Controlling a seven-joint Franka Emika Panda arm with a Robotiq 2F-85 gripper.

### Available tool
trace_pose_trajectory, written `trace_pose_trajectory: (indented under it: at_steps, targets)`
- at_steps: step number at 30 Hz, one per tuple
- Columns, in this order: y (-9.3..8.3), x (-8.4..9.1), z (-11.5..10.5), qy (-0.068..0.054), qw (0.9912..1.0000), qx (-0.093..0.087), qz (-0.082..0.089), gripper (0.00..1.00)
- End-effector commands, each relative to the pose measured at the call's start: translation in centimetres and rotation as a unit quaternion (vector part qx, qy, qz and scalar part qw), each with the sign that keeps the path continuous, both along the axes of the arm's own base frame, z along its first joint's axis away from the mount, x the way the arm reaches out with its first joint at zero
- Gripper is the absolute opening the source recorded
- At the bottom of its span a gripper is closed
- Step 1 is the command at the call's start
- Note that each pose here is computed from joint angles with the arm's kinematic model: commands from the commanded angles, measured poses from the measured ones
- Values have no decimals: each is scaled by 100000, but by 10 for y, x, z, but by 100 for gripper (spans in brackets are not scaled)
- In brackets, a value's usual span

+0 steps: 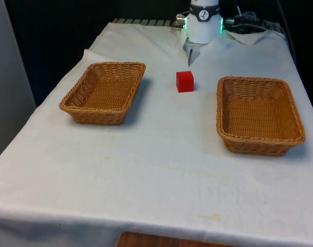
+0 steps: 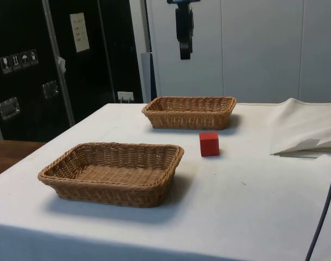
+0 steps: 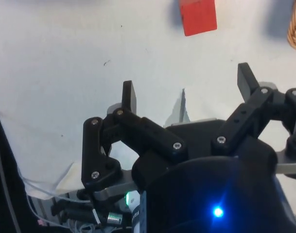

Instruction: Pick up the red cube and place it into the right basket.

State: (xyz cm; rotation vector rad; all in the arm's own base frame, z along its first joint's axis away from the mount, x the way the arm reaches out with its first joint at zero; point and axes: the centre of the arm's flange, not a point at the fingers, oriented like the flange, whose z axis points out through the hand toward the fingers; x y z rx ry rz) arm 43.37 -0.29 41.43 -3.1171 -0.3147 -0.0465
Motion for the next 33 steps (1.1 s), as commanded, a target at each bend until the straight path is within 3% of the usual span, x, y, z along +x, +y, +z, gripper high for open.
trace_pose_trajectory:
  at_steps: [1, 9, 10, 11, 16, 17, 19, 25, 26, 27, 33]
  targets:
    - [-2, -2, -2, -760, 99997, -146, 226, 100]
    - [-14, -12, -29, -1586, 99977, 796, 1173, 100]
    - [-12, -10, -27, -955, 99988, 702, 1008, 100]
    - [-15, -13, -32, -1624, 99974, 906, 1291, 100]
    - [-24, -20, -51, -2055, 99949, 1594, 1862, 100]
    - [-23, -19, -48, -1616, 99962, 1413, 1732, 100]
    - [-28, -24, -60, -2194, 99937, 1820, 2107, 100]
    - [-34, -29, -81, -2438, 99912, 1845, 2873, 100]
    - [-33, -29, -79, -1990, 99928, 1646, 2793, 100]
    - [-35, -29, -84, -2496, 99908, 1849, 2947, 100]
    - [-42, -32, -106, -2798, 99893, 1501, 3354, 100]
